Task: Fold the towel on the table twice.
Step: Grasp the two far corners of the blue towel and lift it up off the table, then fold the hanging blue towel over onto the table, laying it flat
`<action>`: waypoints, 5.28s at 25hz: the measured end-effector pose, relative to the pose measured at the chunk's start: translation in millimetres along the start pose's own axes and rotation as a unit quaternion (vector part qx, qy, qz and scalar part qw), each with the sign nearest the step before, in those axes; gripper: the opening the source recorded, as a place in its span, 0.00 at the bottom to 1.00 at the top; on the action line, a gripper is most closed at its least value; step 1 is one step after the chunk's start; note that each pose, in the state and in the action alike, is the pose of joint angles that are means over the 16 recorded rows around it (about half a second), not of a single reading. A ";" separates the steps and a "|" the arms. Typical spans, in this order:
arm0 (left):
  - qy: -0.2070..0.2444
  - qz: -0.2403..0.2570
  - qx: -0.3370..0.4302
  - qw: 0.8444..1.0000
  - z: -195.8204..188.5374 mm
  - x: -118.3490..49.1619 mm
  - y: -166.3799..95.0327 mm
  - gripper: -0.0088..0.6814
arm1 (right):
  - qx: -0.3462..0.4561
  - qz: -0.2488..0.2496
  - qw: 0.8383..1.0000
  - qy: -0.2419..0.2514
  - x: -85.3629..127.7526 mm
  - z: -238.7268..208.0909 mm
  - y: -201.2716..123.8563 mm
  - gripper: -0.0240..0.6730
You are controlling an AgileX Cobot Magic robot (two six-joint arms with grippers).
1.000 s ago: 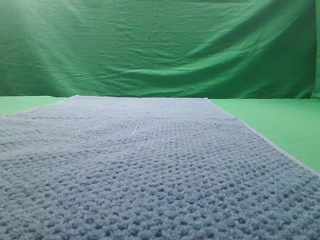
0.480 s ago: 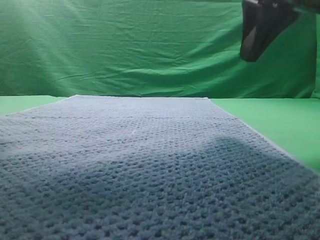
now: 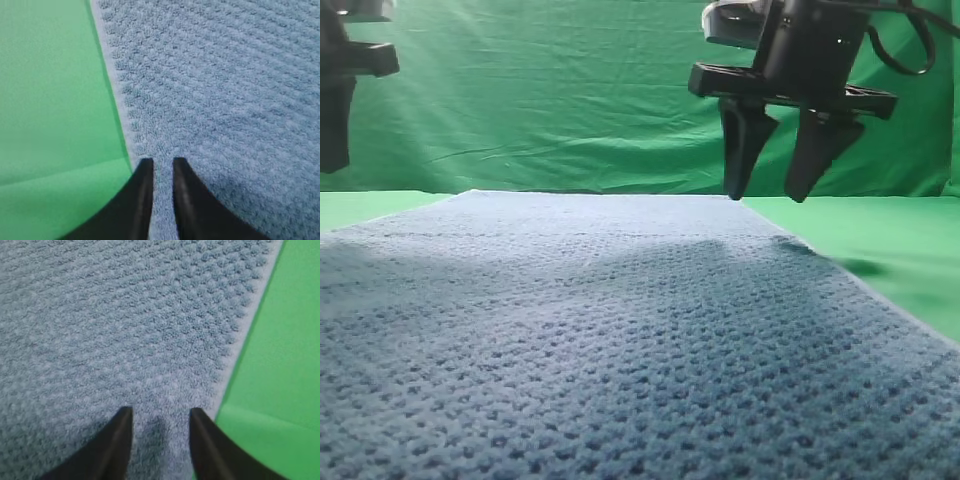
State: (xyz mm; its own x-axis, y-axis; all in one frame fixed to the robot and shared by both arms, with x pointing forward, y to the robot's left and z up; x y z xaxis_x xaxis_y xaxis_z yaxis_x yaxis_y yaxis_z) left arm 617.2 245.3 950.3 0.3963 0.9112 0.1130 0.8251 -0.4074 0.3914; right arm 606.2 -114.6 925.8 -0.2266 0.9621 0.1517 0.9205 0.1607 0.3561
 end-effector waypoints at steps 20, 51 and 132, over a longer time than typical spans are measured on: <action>0.012 -0.047 0.037 0.998 54.4 4.3 -6.1 0.94 | 0.005 0.017 1.000 -0.009 -6.8 40.5 4.0 0.99; -0.002 -0.067 0.007 0.998 17.8 11.5 50.5 0.01 | -0.076 0.039 0.996 0.003 -13.1 -9.4 34.2 0.03; -0.082 -0.060 -0.282 0.954 -160.7 -65.9 -9.0 0.01 | -0.190 -0.010 0.982 0.016 -24.4 -197.9 -48.9 0.03</action>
State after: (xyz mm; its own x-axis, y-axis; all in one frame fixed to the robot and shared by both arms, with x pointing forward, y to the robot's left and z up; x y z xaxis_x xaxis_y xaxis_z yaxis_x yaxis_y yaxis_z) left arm 519.0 198.8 1086.1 0.4082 0.9085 -0.0897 0.5387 -0.1603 0.8271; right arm 503.8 -189.6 1087.2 -0.2588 0.9513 0.1673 0.7318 0.0801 0.6768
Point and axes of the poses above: a point on each arm's last joint axis where the gripper is mounted, z pointing out along that axis toward the gripper, x along the wrist's bending axis when the last joint is at zero, y = z × x, the point moved 5 cm from there along z, pointing out along that axis toward the gripper, and after that the axes turned 13 degrees about z, right-handed, at the moved point
